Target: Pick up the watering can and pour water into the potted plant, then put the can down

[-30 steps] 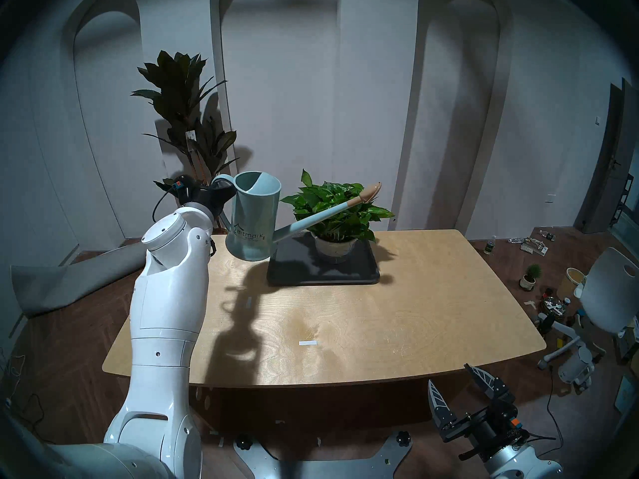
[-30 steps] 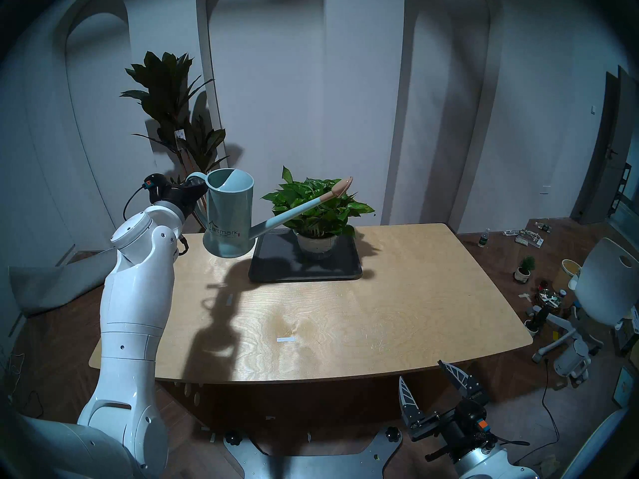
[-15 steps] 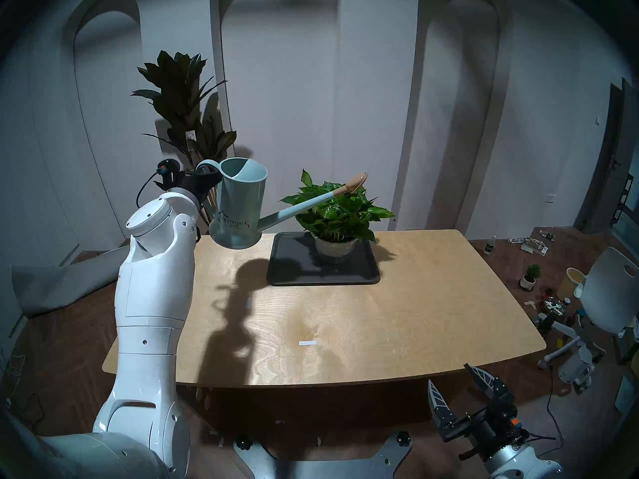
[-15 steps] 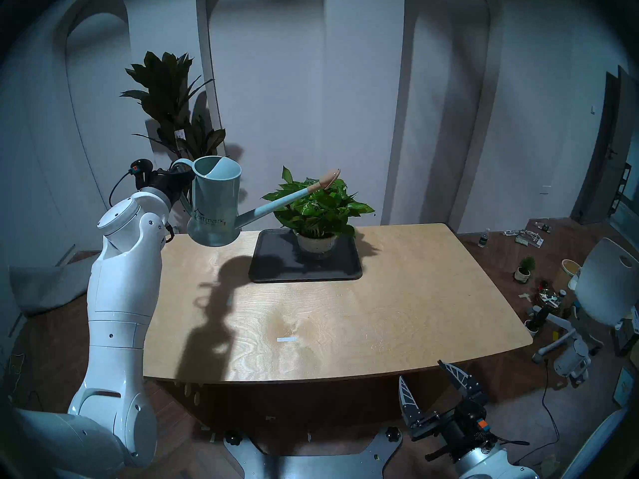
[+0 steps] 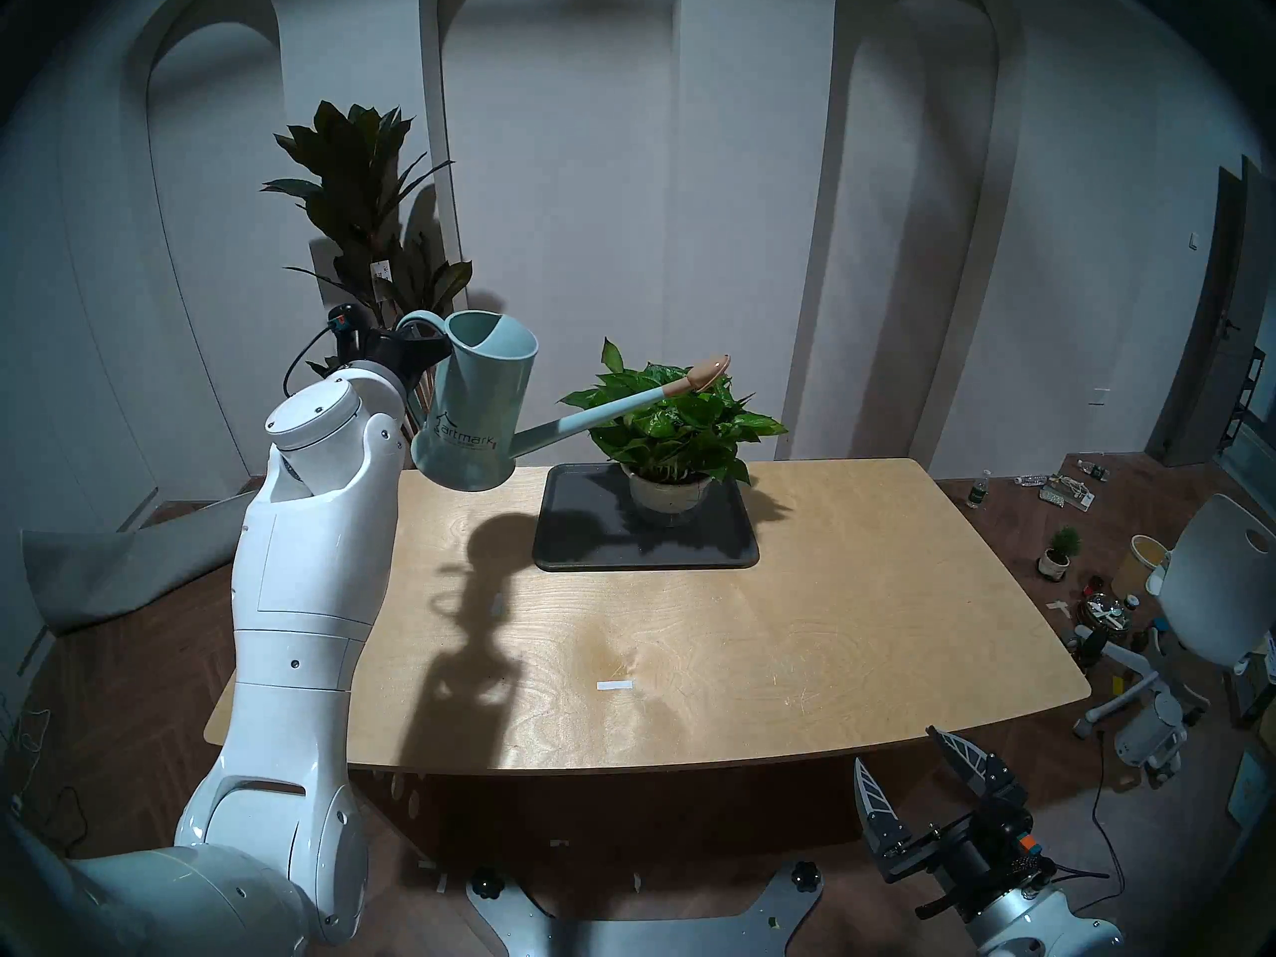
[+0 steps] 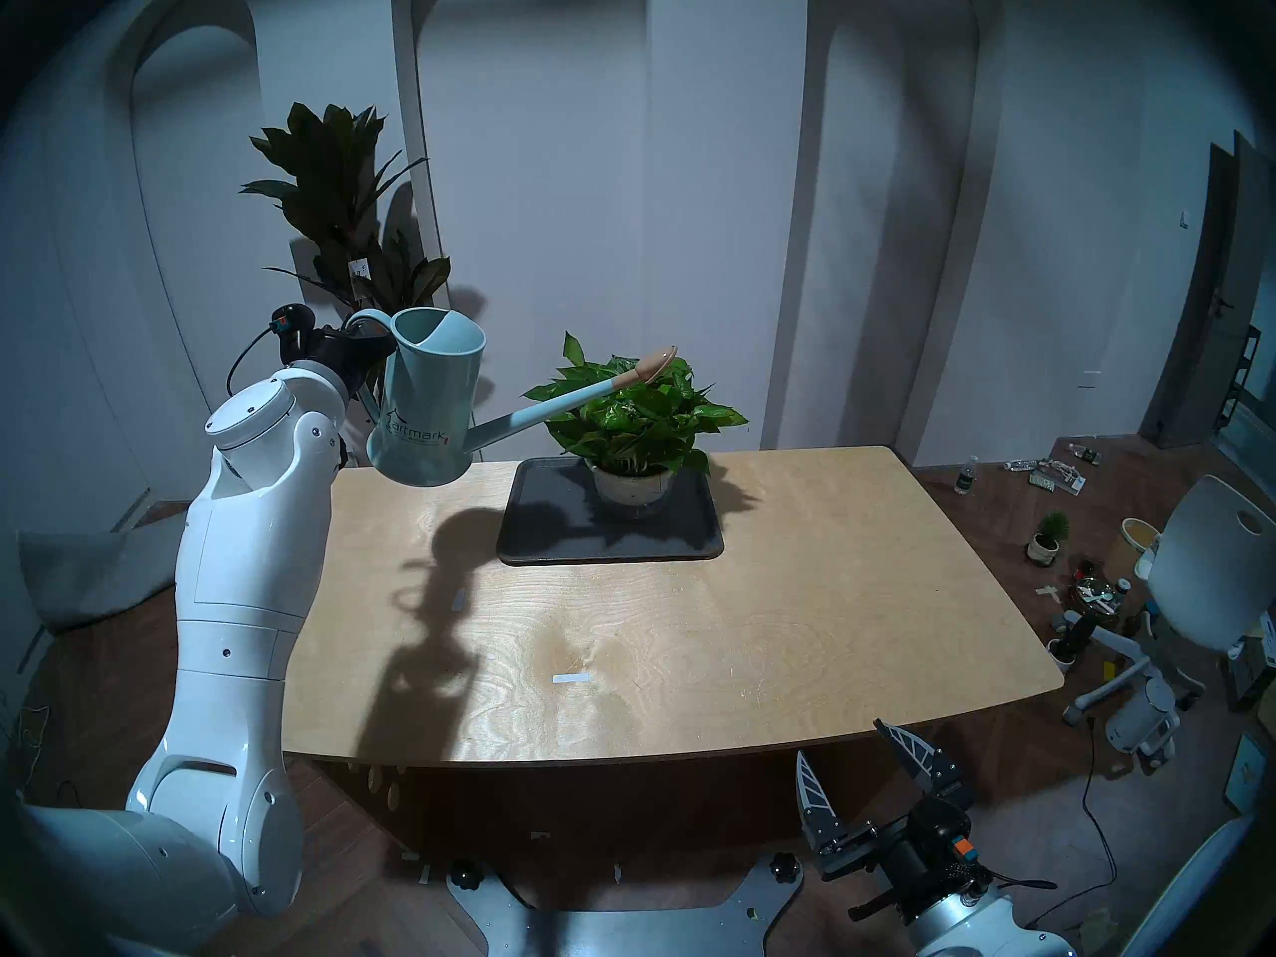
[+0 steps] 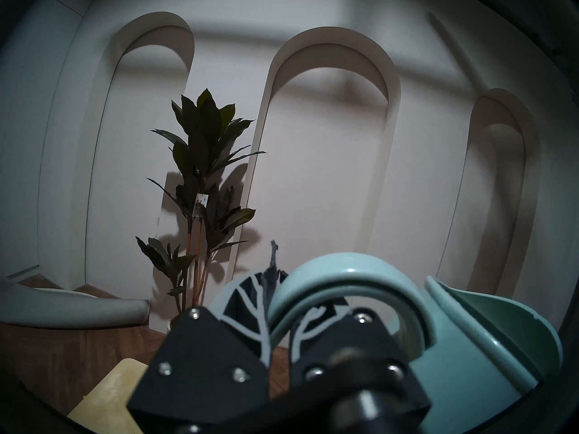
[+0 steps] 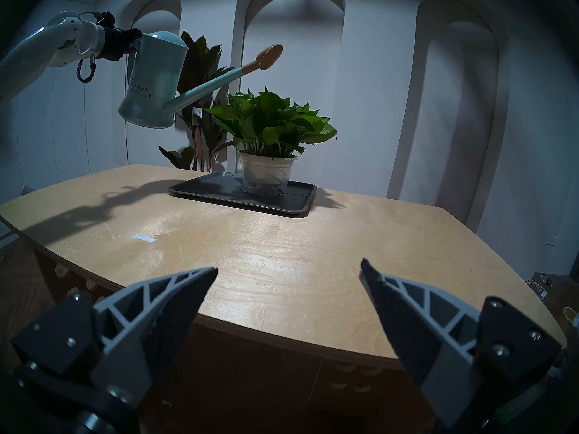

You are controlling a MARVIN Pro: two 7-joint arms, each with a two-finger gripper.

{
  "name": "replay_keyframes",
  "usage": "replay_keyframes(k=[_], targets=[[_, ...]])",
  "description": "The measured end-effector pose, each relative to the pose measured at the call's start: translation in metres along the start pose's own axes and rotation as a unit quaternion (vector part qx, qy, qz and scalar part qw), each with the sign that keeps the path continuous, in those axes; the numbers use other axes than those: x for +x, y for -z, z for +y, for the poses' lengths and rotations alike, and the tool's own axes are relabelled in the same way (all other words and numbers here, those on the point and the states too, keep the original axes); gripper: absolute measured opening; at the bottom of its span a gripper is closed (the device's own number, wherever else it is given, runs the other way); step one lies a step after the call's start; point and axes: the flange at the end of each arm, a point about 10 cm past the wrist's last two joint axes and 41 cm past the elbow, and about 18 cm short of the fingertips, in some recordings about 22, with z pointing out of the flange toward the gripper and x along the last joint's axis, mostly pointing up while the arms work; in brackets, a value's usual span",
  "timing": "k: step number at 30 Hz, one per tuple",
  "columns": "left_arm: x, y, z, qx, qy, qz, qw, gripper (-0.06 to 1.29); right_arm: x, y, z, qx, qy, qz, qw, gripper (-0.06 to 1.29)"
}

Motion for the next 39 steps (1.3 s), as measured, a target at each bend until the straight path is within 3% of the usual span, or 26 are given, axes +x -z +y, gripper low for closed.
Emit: replay_keyframes(k=[13,31,39], targets=[[0.017,-0.006,-0.006,0.030,-0.020,0.014,0.9993,0.05,0.000,0.000,0.000,0.000,0.000,0.000,1.0000,1.23],[0.042,-0.007,0.024,0.023,-0.066,0.048,0.9964,0.05,-0.001,-0.001,0.000,0.000,0.000,0.000,1.0000,1.23],[0.055,-0.008,0.023,0.033,-0.083,0.064,0.9940,0.05,-0.001,-0.001,0.000,0.001,0.000,0.001,1.0000,1.23]])
